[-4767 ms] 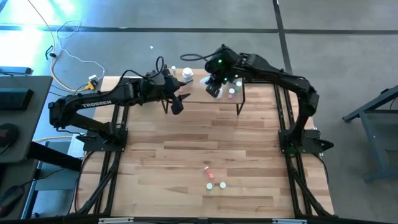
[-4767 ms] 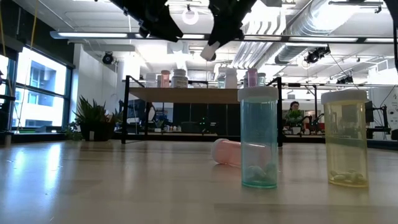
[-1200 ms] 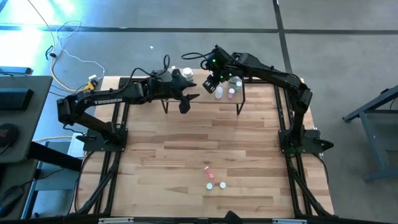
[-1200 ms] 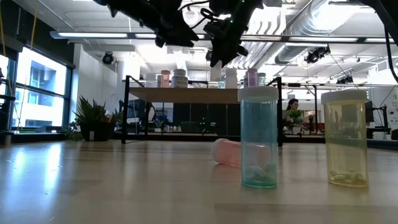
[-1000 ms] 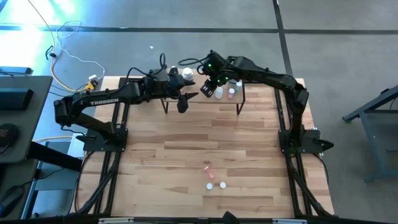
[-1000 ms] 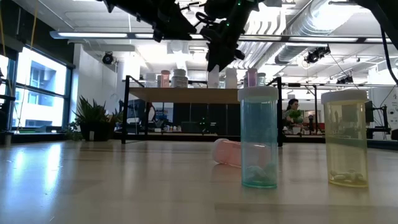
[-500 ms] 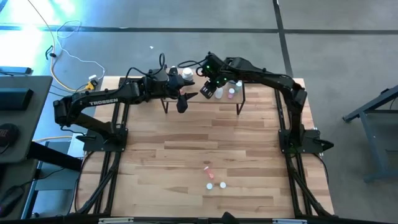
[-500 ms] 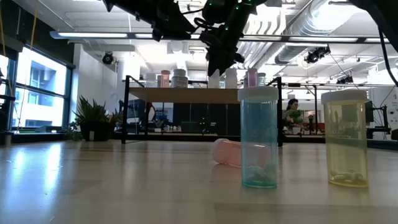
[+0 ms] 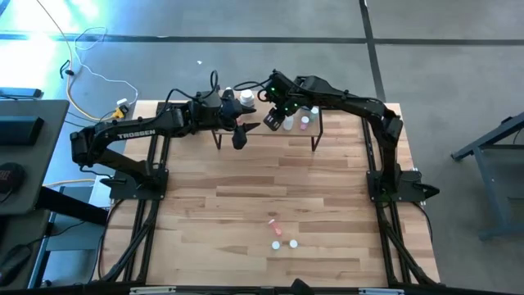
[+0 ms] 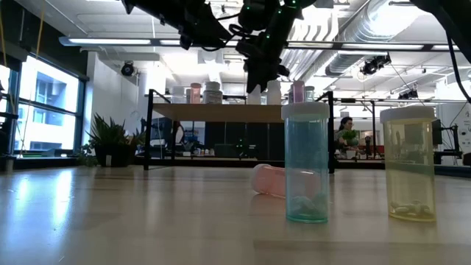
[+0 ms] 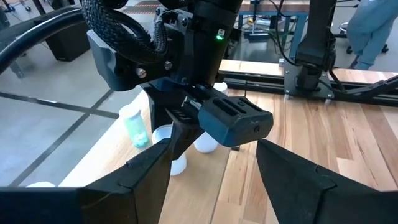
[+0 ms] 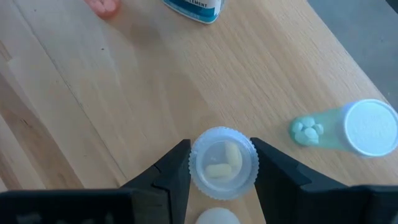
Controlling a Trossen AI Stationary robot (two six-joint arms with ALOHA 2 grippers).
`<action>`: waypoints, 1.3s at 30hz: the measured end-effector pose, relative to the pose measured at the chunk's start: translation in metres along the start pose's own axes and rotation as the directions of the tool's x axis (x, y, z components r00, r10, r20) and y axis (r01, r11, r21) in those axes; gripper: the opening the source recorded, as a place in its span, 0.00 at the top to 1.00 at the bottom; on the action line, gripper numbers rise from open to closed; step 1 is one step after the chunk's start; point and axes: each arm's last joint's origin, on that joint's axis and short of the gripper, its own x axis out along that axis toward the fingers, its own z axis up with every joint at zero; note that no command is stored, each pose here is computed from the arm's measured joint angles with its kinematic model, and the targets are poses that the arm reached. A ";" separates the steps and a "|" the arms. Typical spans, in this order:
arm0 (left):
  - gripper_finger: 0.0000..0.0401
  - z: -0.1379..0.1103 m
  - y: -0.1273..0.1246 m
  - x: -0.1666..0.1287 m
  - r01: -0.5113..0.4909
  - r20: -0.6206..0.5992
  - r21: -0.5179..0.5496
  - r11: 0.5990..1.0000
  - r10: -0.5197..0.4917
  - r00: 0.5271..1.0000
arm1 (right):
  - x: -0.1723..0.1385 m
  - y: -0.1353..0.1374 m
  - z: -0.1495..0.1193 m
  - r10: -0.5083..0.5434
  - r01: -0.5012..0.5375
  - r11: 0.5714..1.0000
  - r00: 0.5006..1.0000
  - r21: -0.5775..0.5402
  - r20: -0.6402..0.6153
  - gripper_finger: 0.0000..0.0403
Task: Pick and place medicine bottles onto shelf by color
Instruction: Put the transparent pill bottle on the shelf, then put the yellow pill bottle on the shelf
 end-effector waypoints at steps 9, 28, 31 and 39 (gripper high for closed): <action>0.44 -0.002 0.000 0.000 0.002 -0.019 0.000 1.000 -0.002 1.000 | 0.001 0.000 0.001 -0.004 0.004 1.000 1.000 -0.019 -0.001 0.51; 0.44 -0.015 -0.012 -0.002 0.158 -0.146 -0.016 0.987 -0.159 0.976 | -0.034 -0.003 0.021 -0.005 0.008 1.000 0.992 -0.029 0.126 0.46; 0.44 -0.015 -0.018 -0.002 0.179 -0.151 -0.005 0.984 -0.178 0.972 | -0.041 -0.005 0.023 -0.050 0.057 0.997 0.989 -0.045 0.137 0.46; 0.44 -0.015 -0.029 -0.003 0.214 -0.162 0.010 0.977 -0.210 0.964 | -0.069 -0.006 0.028 -0.067 0.080 0.994 0.984 -0.075 0.167 0.46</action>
